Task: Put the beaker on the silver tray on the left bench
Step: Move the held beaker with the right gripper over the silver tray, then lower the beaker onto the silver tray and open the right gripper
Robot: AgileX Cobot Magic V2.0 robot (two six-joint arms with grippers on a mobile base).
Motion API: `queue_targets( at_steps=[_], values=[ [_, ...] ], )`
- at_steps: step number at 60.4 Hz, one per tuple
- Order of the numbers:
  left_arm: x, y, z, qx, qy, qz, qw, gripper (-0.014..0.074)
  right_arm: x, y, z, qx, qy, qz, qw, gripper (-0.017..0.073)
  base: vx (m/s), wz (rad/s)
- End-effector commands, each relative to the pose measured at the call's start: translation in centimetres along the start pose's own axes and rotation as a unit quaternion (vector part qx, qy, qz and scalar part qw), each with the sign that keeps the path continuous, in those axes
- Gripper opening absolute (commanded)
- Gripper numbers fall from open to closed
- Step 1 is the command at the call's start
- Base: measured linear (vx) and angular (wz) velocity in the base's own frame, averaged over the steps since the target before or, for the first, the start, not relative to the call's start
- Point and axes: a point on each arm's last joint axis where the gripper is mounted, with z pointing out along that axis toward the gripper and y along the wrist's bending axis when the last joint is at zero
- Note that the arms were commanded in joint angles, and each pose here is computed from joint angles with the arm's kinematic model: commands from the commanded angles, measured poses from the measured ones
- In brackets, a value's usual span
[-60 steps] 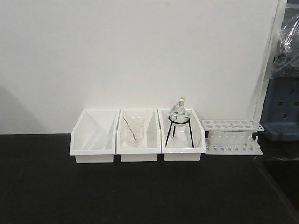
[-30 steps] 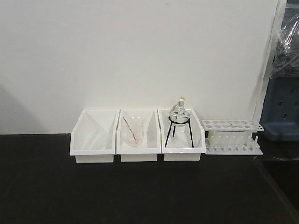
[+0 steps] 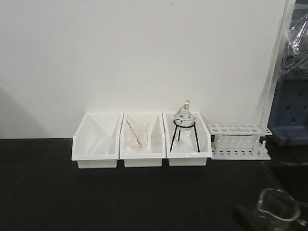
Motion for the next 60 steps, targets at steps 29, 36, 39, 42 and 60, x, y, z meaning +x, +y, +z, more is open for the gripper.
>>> queue_targets(
  at_steps=[29, 36, 39, 42, 60],
  values=[
    [-0.1, -0.1, 0.2, 0.003, -0.032, -0.001, 0.999, 0.0001, 7.8, 1.9, 14.8, -0.180, -0.009, -0.070, 0.981, -0.0011, 0.00, 0.00],
    [-0.1, -0.1, 0.2, 0.003, -0.032, -0.001, 0.999, 0.0001, 9.7, 2.0, 16.1, -0.199, -0.001, -0.065, 0.978, -0.0009, 0.00, 0.00],
    [-0.1, -0.1, 0.2, 0.003, -0.032, -0.001, 0.999, 0.0001, 10.4, 2.0, 16.6, -0.203, 0.002, -0.061, 0.977, -0.0008, 0.00, 0.00],
    [-0.1, -0.1, 0.2, 0.003, -0.032, -0.001, 0.999, 0.0001, 11.1, 1.9, 16.8, -0.204, 0.006, -0.056, 0.977, -0.0007, 0.00, 0.00],
    [-0.1, -0.1, 0.2, 0.003, -0.032, -0.001, 0.999, 0.0001, 14.7, 1.6, 17.5, -0.205, 0.058, -0.047, 0.976, 0.0097, 0.00, 0.00]
  ],
)
